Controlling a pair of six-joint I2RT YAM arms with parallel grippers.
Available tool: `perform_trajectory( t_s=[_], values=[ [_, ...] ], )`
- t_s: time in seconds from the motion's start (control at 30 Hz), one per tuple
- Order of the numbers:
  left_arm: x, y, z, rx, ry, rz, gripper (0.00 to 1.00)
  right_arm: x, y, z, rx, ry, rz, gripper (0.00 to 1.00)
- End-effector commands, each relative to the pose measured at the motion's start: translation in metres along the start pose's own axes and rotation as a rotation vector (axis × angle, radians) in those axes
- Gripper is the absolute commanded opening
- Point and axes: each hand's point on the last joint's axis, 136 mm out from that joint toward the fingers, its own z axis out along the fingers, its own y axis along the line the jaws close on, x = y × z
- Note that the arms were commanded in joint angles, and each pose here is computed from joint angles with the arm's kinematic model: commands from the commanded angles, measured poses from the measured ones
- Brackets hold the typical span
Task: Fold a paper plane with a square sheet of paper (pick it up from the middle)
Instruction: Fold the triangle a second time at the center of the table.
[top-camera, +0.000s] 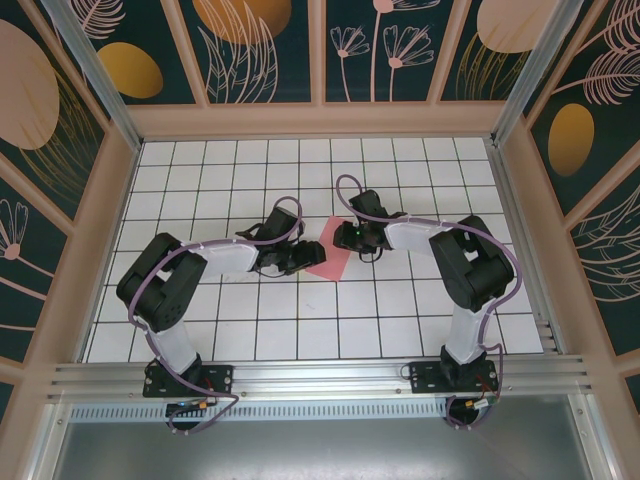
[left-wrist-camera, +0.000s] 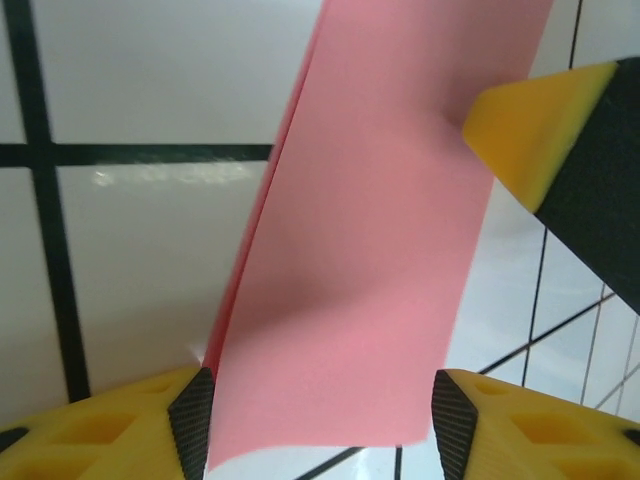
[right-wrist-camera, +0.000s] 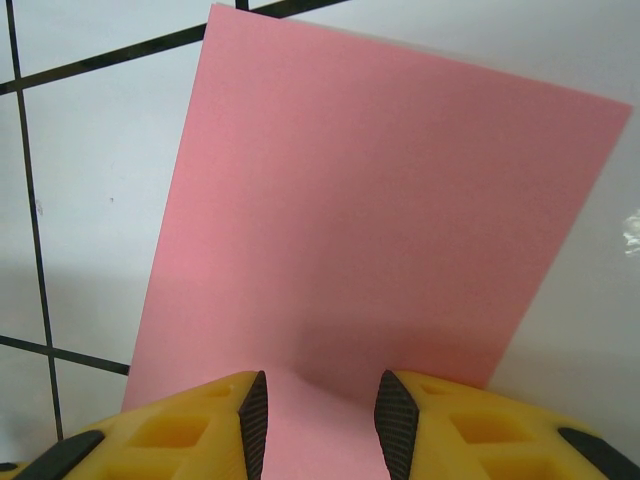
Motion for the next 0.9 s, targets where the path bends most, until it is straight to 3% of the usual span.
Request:
perform_trajectory(
  t_s=[0.0,0.2,0.43,0.87],
  values=[
    [0.005,-0.013,0.002,0.057,0.031,0.028,0.60,0.048,-0.045,0.022,0.124,0.150,0.042,0.40],
    [0.005,-0.020,-0.002,0.090,0.026,0.035,0.60,0.048,-0.045,0.022,0.124,0.150,0.042,0.40],
    [0.004,-0.035,-0.008,0.164,0.015,0.039,0.53,0.050,-0.043,0.022,0.111,0.157,0.043,0.40],
    [-0.003,-0.071,-0.014,0.350,0.004,0.045,0.55,0.049,-0.042,0.019,0.027,0.182,0.076,0.37]
  ],
)
